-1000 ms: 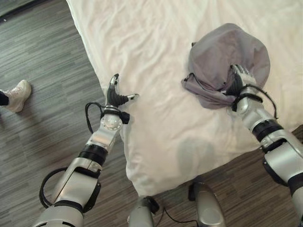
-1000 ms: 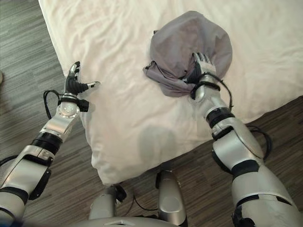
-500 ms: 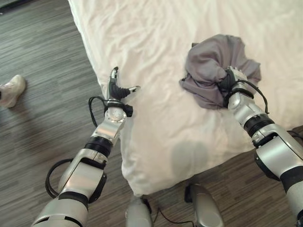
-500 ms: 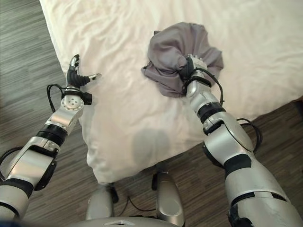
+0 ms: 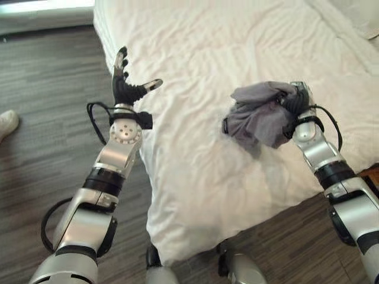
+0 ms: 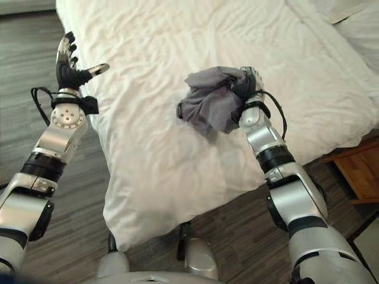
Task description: Pick up bed clothes into laundry basket.
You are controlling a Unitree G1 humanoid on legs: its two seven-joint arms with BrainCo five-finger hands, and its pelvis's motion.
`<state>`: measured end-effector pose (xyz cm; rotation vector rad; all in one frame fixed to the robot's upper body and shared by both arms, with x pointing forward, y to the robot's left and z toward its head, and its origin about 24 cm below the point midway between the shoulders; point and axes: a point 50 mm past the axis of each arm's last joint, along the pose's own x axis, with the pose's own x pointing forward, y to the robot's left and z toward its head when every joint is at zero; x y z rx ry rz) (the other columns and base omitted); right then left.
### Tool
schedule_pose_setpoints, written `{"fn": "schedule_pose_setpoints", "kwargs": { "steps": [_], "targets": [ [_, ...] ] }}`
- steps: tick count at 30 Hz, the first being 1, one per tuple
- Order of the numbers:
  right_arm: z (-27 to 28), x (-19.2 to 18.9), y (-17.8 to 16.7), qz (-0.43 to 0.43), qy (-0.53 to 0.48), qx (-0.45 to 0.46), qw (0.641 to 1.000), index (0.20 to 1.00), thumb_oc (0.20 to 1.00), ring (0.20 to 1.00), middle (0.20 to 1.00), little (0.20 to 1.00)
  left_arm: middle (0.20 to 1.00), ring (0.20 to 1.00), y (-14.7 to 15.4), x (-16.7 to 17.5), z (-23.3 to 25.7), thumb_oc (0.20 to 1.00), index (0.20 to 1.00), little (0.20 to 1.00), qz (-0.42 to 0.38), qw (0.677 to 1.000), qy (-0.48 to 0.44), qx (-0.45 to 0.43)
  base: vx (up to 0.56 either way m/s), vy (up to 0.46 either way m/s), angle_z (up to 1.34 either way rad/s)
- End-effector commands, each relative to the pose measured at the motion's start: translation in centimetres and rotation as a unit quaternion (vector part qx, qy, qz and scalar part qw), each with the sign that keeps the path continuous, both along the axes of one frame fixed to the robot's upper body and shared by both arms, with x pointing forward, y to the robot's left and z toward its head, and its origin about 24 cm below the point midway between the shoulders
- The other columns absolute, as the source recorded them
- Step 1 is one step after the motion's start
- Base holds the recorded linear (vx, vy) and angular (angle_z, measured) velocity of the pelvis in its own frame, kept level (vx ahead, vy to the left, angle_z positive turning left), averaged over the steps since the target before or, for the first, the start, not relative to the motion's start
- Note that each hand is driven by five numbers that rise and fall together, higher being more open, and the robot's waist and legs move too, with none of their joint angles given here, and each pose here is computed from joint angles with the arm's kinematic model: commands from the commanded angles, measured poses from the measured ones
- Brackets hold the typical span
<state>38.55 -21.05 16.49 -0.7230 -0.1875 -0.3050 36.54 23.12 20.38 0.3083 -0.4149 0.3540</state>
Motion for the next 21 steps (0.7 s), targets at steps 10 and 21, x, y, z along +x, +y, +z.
{"fn": "schedule_pose_setpoints", "kwargs": {
  "steps": [10,21],
  "targets": [
    [-1.5,-4.3,-6.6,-0.089,-0.041,0.039,0.994,0.200,0.200,0.200,0.200,0.200,1.000,1.000,2.6,-2.6,-0.9,1.000,1.000,1.000,0.012,0.998,0.004,0.057,-0.12,0.109,-0.62],
    [1.1,-9.2,-11.6,-0.141,-0.118,0.021,0.983,0.200,0.200,0.200,0.200,0.200,1.000,1.000,4.7,-9.3,-3.8,1.000,1.000,1.000,0.000,1.000,-0.017,-0.015,-0.16,-0.018,-1.09]
  ]
}}
